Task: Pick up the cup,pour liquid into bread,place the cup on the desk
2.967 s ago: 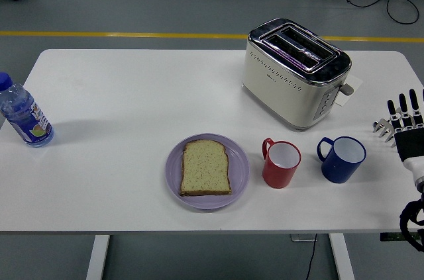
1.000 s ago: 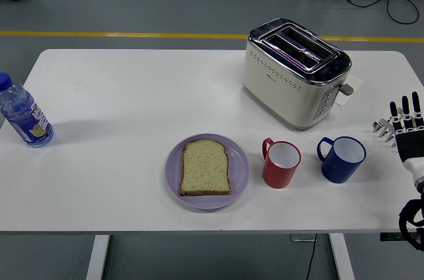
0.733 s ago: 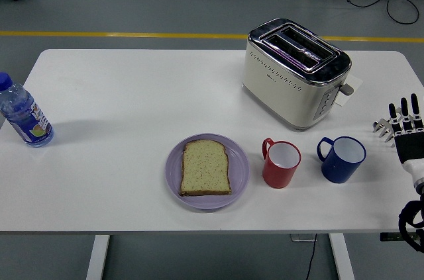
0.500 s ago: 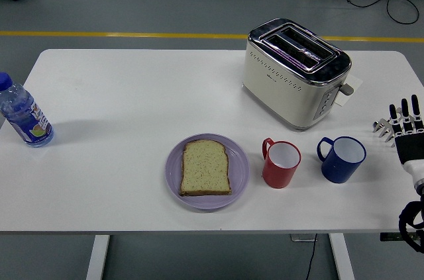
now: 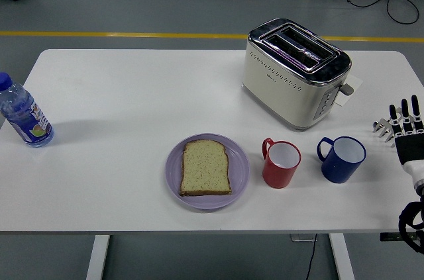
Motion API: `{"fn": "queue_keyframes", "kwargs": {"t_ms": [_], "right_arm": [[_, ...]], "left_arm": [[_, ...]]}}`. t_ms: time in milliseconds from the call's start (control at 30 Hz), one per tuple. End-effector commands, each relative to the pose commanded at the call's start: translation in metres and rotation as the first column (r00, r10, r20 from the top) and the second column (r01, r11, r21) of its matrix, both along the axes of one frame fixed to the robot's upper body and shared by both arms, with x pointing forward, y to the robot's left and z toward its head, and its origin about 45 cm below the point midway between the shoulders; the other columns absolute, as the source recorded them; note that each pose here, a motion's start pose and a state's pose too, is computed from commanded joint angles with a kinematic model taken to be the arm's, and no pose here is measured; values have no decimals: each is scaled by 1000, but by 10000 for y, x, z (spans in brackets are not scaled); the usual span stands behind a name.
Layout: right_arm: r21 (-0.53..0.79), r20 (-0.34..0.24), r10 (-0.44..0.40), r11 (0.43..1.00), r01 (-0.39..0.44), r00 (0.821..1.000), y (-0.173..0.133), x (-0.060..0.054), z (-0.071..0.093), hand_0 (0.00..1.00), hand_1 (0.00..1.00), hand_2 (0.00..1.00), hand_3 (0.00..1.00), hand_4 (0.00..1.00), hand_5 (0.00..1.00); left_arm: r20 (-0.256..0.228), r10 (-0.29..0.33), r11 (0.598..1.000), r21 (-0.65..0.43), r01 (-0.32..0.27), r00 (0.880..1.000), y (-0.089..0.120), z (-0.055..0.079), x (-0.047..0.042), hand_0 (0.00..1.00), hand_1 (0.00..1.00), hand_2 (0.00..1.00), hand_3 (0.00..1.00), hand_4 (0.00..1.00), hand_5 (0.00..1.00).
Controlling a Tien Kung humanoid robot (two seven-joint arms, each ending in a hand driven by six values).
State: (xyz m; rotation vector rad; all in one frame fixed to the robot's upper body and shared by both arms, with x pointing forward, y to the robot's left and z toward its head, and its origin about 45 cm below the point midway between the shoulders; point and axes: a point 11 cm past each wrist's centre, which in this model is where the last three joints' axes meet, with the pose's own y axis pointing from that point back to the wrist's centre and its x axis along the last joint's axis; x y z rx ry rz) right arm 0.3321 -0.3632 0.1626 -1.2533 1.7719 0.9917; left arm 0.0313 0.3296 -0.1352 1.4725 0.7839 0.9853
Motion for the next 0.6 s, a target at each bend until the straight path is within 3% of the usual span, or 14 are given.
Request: {"fn": "queue_keyframes", "kwargs": {"t_ms": [600], "right_arm": [[11, 15, -2, 1000, 2, 1000, 7, 29, 34, 668, 605, 663, 624, 599, 268]], "left_arm": [[15, 5, 1000, -2, -5, 1000, -3, 7, 75, 637, 646, 656, 549, 320, 843]]}}
